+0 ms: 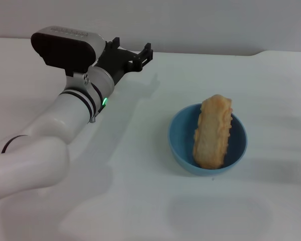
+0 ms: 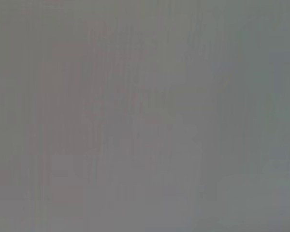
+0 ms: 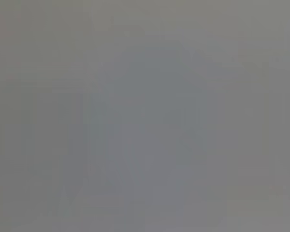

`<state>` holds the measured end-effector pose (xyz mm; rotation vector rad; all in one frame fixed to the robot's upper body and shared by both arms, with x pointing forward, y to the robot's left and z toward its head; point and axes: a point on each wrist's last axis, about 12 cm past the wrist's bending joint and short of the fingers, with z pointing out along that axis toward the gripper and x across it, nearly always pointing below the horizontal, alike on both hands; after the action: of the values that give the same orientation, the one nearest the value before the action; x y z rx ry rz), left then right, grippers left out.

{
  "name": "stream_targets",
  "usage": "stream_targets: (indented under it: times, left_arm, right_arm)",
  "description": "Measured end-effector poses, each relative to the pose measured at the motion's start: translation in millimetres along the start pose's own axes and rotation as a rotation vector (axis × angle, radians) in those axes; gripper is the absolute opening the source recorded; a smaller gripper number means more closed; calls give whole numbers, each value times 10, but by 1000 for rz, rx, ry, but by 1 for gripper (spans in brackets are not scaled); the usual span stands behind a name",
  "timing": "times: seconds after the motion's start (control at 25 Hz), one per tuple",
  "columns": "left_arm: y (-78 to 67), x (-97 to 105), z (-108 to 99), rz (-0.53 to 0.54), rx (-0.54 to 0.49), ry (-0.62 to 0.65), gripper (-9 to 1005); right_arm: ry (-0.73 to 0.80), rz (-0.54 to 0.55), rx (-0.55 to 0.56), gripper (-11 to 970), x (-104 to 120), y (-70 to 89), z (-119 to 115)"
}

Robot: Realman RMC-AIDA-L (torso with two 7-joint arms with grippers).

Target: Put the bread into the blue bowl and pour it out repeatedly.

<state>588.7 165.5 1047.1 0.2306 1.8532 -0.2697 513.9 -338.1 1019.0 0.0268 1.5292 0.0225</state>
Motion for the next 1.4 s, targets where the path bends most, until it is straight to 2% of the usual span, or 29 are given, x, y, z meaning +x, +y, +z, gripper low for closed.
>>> stream_targets:
  times: [0.6, 0.96, 1.4]
  left_arm:
    - [33, 31, -31, -43, -15, -8, 820]
    - [-46, 70, -109, 17, 9, -79, 819]
    - [-24, 139, -170, 15, -2, -87, 817]
  right_arm:
    - [-6, 18, 22, 817, 11, -6, -35]
    - [1, 19, 27, 817, 18, -17, -36]
    - [4, 22, 23, 817, 34, -4, -63]
